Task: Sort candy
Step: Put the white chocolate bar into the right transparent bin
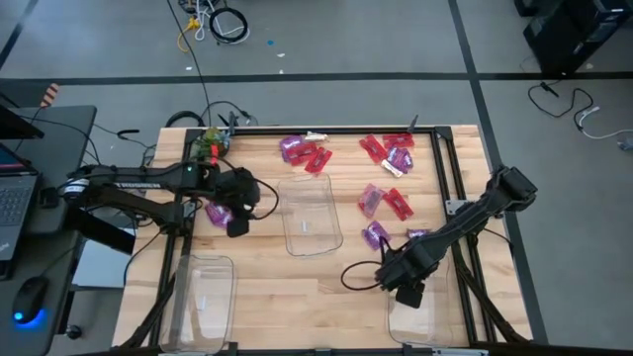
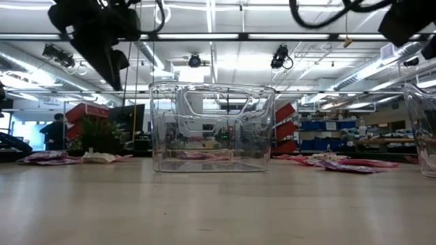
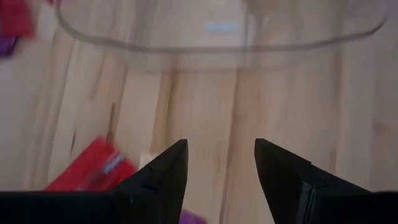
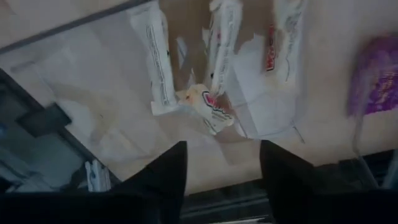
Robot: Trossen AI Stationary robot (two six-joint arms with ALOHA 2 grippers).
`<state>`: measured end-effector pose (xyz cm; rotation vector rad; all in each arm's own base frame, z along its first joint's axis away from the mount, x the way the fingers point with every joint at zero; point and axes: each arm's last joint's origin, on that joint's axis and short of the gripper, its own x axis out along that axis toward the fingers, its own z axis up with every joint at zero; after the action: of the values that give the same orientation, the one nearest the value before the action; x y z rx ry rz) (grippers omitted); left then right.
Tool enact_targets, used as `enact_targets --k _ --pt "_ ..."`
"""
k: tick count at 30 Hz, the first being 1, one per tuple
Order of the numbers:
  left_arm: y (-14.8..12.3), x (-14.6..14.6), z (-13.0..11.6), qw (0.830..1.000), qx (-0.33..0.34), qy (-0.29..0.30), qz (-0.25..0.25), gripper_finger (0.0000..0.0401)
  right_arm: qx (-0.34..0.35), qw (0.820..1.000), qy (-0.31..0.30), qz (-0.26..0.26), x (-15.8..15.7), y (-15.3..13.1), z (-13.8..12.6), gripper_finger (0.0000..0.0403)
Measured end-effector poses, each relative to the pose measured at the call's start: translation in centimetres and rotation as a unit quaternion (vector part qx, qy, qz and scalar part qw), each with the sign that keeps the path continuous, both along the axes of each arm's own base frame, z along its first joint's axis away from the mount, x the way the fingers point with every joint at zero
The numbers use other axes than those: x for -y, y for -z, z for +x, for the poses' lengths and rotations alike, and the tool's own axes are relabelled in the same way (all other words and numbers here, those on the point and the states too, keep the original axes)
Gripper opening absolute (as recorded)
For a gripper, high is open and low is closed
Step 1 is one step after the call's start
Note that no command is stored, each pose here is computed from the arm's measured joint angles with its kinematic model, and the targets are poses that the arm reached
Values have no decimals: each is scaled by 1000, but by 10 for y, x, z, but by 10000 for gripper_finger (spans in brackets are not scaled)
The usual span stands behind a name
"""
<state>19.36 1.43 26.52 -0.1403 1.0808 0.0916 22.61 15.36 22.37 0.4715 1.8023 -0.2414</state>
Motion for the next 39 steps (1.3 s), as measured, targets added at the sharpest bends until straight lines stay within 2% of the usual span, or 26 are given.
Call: enact_targets --k 6,11,16,20,23,32,39 --pt "5 -1 -6 999 -33 -15 9 179 105 992 21 -59 13 -29 -12 212" --pt "21 -7 -11 998 -59 -23 14 152 221 968 13 -117 24 -49 -15 204" --pt "32 -22 -12 998 -53 -29 15 124 303 941 -22 -147 27 -60 -12 202" --pt "35 -32 -12 999 -38 -25 2 107 326 931 -41 -156 29 -61 -6 204" --pt "39 -35 -11 999 -48 -8 11 104 333 928 -53 -158 30 -61 -1 206" --pt "73 -41 11 991 -126 44 30 104 351 918 -64 -175 34 -62 3 206" --pt "95 -45 21 981 -178 50 52 104 354 916 -64 -178 34 -63 3 202"
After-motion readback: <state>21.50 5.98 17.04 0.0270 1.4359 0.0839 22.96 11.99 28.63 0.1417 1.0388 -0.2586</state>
